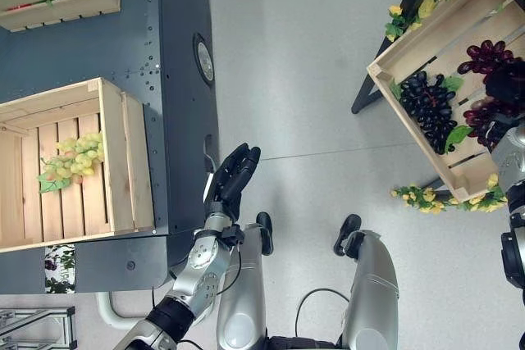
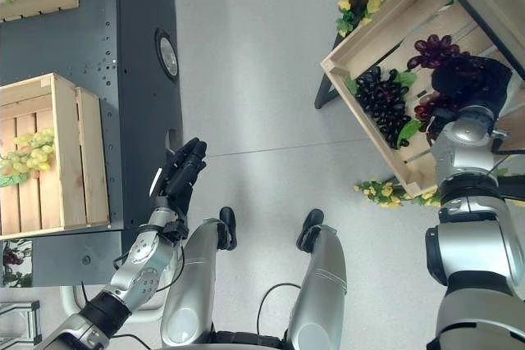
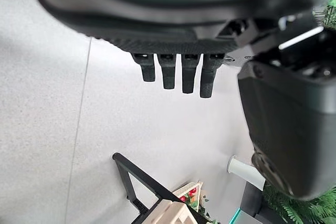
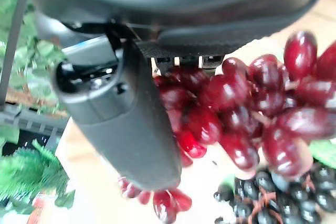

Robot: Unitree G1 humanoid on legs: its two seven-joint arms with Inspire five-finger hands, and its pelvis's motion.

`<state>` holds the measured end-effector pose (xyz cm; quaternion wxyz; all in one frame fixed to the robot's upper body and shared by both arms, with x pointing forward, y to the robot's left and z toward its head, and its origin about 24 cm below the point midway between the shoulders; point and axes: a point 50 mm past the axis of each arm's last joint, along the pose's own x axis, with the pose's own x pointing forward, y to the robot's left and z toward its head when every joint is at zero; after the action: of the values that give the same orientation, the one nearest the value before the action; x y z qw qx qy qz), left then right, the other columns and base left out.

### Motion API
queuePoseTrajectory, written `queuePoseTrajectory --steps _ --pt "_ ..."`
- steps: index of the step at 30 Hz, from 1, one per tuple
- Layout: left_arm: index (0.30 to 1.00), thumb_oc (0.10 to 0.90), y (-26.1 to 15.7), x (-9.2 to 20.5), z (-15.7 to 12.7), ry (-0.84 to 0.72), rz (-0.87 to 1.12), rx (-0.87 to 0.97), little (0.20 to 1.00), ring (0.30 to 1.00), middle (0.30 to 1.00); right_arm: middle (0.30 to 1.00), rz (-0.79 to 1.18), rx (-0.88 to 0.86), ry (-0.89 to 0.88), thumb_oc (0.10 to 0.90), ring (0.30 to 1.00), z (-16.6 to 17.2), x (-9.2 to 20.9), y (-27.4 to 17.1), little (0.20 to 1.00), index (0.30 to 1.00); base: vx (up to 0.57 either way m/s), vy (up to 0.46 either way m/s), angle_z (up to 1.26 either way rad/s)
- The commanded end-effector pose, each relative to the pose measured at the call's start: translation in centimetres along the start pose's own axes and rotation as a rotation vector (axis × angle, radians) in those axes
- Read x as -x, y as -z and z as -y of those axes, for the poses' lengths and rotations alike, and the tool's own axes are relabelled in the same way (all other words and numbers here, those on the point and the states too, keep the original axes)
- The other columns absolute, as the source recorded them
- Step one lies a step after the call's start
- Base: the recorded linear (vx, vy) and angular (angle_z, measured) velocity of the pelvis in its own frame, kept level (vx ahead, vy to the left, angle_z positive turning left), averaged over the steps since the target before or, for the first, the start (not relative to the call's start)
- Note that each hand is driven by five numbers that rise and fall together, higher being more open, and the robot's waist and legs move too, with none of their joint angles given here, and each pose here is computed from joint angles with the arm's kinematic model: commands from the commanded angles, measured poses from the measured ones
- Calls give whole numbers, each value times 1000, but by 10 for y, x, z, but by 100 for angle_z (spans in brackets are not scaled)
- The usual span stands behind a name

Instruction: Pick up the fruits from the basket on one side to the basket on the other side

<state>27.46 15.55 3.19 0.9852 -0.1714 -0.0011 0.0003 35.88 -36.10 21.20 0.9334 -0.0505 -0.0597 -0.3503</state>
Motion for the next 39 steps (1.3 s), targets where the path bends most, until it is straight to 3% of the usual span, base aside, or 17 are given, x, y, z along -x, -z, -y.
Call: queuePoseTrajectory --steps 1,20,26,39 --pt "900 800 -35 4 22 159 209 -27 900 900 900 900 301 -29 -15 800 900 18 -4 -68 900 900 0 0 0" --pt "900 800 -33 0 34 180 201 -21 900 900 900 900 283 -77 -153 800 900 -20 10 -50 900 900 -7 24 -6" --pt "900 800 -34 -5 39 181 215 -17 900 900 900 900 241 -165 -364 800 900 -52 32 -17 900 900 8 46 -14" --pt "900 800 -28 -9 29 137 180 -32 900 900 900 900 159 -317 -574 800 900 -101 90 37 900 900 1 0 0"
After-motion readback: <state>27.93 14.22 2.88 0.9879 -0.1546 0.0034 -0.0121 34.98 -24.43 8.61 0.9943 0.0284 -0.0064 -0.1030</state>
